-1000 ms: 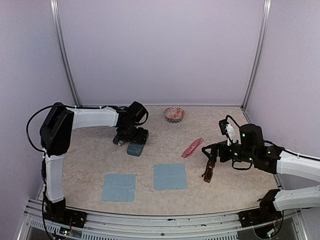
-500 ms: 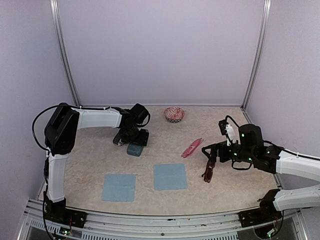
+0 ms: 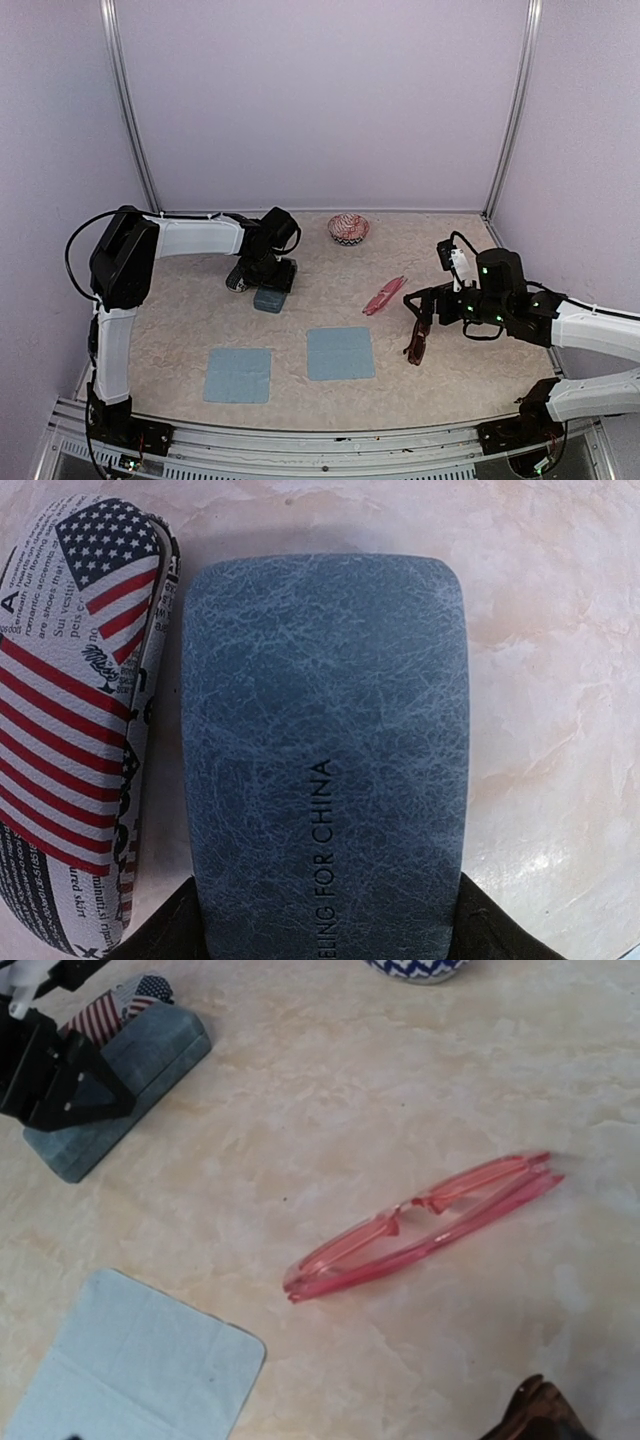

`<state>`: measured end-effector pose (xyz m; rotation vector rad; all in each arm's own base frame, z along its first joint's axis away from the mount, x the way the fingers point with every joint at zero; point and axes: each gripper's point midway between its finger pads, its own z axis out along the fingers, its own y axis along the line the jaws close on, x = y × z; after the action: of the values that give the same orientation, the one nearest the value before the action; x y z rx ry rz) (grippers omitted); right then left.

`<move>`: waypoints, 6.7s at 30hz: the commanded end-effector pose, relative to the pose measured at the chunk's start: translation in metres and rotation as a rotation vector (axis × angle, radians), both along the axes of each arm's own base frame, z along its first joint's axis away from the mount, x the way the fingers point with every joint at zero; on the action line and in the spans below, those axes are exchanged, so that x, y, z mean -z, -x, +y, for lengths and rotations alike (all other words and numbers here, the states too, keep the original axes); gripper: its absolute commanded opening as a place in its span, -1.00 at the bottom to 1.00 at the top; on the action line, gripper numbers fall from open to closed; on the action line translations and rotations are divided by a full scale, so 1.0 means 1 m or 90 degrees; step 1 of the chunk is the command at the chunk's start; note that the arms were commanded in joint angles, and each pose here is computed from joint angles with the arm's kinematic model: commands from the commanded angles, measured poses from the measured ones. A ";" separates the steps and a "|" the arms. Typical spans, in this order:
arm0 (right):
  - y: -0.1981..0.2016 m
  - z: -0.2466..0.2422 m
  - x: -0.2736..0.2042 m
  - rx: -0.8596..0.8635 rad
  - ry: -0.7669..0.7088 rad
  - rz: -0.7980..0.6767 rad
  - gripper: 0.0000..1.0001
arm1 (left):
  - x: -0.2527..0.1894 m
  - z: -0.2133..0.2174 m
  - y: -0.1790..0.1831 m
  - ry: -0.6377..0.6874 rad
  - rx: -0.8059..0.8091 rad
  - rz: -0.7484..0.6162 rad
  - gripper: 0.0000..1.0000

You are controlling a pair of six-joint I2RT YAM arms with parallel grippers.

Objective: Organize the sunglasses
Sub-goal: Pick up the sunglasses case from the center of the board, then open the sunglasses case, then pass from the left arm to the right

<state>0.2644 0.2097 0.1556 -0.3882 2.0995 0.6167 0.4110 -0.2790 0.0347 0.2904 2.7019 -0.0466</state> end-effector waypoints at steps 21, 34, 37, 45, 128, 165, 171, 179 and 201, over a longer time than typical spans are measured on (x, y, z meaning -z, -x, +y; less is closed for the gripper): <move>0.013 0.041 -0.034 -0.084 -0.134 -0.004 0.96 | -0.123 -0.091 0.042 0.332 0.124 -0.078 -1.00; 0.025 0.088 -0.072 -0.160 -0.214 -0.031 0.96 | -0.204 -0.150 0.107 0.585 0.232 -0.127 -1.00; 0.028 0.096 -0.086 -0.177 -0.247 -0.041 0.96 | -0.216 -0.159 0.118 0.637 0.254 -0.126 -1.00; 0.027 0.116 -0.105 -0.193 -0.279 -0.046 0.93 | -0.236 -0.168 0.140 0.710 0.290 -0.133 -1.00; 0.009 0.027 -0.007 0.088 -0.117 -0.001 0.78 | -0.310 -0.183 0.218 0.964 0.508 -0.041 -1.00; 0.053 0.063 -0.121 -0.262 0.001 -0.390 0.87 | -0.204 -0.122 0.213 0.657 0.487 0.166 -1.00; 0.079 0.088 -0.107 -0.420 0.021 -0.395 0.74 | -0.177 -0.109 0.237 0.603 0.505 0.226 -1.00; 0.121 0.094 -0.086 -0.617 0.078 -0.392 0.69 | -0.158 -0.091 0.261 0.577 0.534 0.260 -1.00; 0.131 0.169 -0.052 -0.788 0.267 -0.508 0.49 | -0.135 -0.084 0.298 0.558 0.620 0.334 -1.00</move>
<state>0.1250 0.3641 0.1888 -1.8898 1.0844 0.6106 0.1196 -0.3578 0.1621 1.3019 2.4404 -1.6320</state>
